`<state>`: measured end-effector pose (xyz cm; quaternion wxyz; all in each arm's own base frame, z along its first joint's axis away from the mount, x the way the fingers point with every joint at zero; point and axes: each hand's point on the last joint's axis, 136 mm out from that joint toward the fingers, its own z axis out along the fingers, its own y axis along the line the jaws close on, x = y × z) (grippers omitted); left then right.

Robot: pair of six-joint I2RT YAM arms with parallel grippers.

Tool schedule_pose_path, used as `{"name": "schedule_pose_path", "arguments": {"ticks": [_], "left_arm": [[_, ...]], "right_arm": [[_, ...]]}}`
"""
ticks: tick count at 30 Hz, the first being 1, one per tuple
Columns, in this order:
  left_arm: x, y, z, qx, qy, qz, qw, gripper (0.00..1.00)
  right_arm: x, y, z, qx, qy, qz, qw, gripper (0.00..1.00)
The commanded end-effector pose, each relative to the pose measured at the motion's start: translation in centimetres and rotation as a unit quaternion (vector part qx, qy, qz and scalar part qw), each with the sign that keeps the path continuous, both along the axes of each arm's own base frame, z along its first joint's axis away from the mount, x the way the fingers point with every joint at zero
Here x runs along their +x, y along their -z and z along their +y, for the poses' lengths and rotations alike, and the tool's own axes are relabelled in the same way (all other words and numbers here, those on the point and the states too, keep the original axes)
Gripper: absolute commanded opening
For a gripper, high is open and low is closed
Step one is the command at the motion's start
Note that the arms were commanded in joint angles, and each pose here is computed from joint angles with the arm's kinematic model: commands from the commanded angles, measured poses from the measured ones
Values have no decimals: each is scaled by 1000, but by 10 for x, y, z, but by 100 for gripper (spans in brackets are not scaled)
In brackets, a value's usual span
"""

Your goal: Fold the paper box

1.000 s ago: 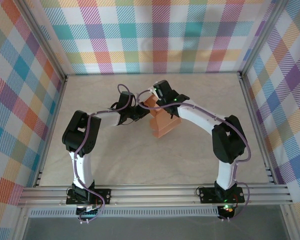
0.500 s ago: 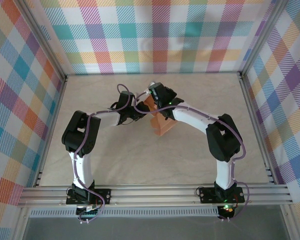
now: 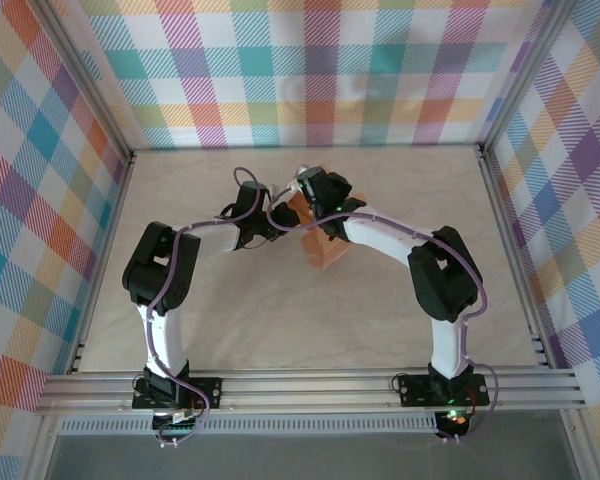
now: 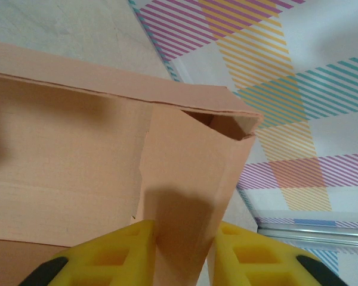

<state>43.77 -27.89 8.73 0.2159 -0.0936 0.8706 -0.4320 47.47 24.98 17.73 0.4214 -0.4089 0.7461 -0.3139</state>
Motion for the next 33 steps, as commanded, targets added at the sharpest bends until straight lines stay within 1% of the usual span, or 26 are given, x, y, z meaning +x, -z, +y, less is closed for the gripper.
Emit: {"name": "schedule_pose_path", "arguments": {"ticks": [1, 4, 9, 11, 13, 18, 20, 23, 30, 33], "left_arm": [[1, -58, -19, -47, 38, -75, 995, 0], [0, -57, -19, -48, 37, -74, 995, 0], [1, -57, -19, -50, 37, -73, 995, 0], [1, -56, -19, -51, 37, -73, 995, 0], [1, -57, -19, -52, 37, -73, 995, 0], [2, -57, -20, -55, 38, -71, 995, 0], [2, -57, -21, -60, 39, -69, 995, 0], [3, -58, -22, -65, 37, -65, 995, 0], [3, -57, -23, -68, 35, -59, 995, 0], [4, -58, -23, -68, 35, -59, 995, 0]], "right_arm": [[1, 21, 3, -13, -18, 21, 1000, 31], [4, 19, -4, -5, -9, 22, 1000, 35], [5, 21, -8, -3, -7, 28, 1000, 34], [5, 22, -8, -4, -7, 30, 1000, 31], [5, 22, -8, -3, -7, 29, 1000, 26], [3, 25, -5, -7, -9, 31, 999, 9], [3, 28, -3, -13, -12, 30, 999, 7], [4, 29, -1, -26, -7, 18, 999, 0], [9, 27, 1, -55, 1, -24, 998, 0], [9, 26, 0, -52, 3, -25, 998, 0]]}}
